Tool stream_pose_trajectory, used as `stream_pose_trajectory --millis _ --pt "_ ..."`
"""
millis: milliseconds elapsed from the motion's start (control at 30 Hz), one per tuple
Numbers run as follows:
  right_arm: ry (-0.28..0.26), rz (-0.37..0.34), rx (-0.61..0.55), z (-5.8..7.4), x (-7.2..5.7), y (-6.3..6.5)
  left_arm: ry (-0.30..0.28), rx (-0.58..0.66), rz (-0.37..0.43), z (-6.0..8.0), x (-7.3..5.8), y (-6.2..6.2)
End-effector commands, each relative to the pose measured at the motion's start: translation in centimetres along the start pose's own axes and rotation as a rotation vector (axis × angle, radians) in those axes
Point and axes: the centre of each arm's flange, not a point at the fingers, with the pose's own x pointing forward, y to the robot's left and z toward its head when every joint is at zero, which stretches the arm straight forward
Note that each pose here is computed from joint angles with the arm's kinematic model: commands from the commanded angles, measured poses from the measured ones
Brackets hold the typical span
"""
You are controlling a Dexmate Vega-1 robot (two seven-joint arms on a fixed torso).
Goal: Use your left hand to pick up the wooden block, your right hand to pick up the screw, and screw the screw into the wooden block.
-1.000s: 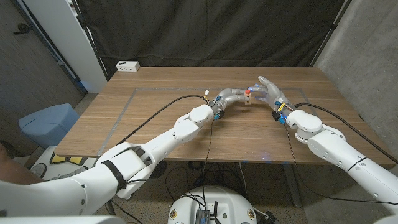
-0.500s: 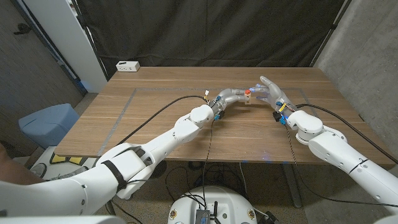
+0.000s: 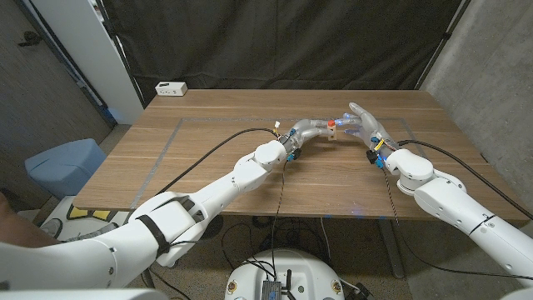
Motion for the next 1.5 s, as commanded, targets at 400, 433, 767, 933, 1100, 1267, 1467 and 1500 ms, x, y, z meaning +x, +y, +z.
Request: stream_pose_trajectory --millis 400,433,767,933,1100,1267,1467,1500 --pt "-0.012 -0.012 0.001 0.0 -0.5 0.1 0.000 0.002 0.001 0.0 -0.2 -0.1" --pt "-0.012 -0.016 0.002 0.1 -0.6 0.1 0.000 0.003 0.002 0.0 -0.2 -0.1" --pt "-0.014 -0.027 -0.006 0.2 -0.8 -0.1 -0.003 0.004 0.006 0.0 -0.3 0.0" --pt "-0.010 -0.039 -0.004 0.2 -1.0 -0.2 -0.006 0.008 0.010 0.0 -0.4 0.3" --pt "-0.016 -0.048 -0.009 0.3 -1.2 -0.3 -0.010 0.012 0.012 0.1 -0.4 0.6" --pt "-0.020 -0.058 -0.011 0.4 -1.2 -0.5 -0.012 0.018 0.010 0.2 -0.4 0.9" --pt "-0.036 -0.077 -0.023 0.7 -1.3 -0.8 -0.014 0.025 0.008 0.3 -0.5 1.1" --pt "-0.037 -0.080 -0.022 0.7 -1.3 -0.8 -0.014 0.025 0.008 0.3 -0.5 1.1"
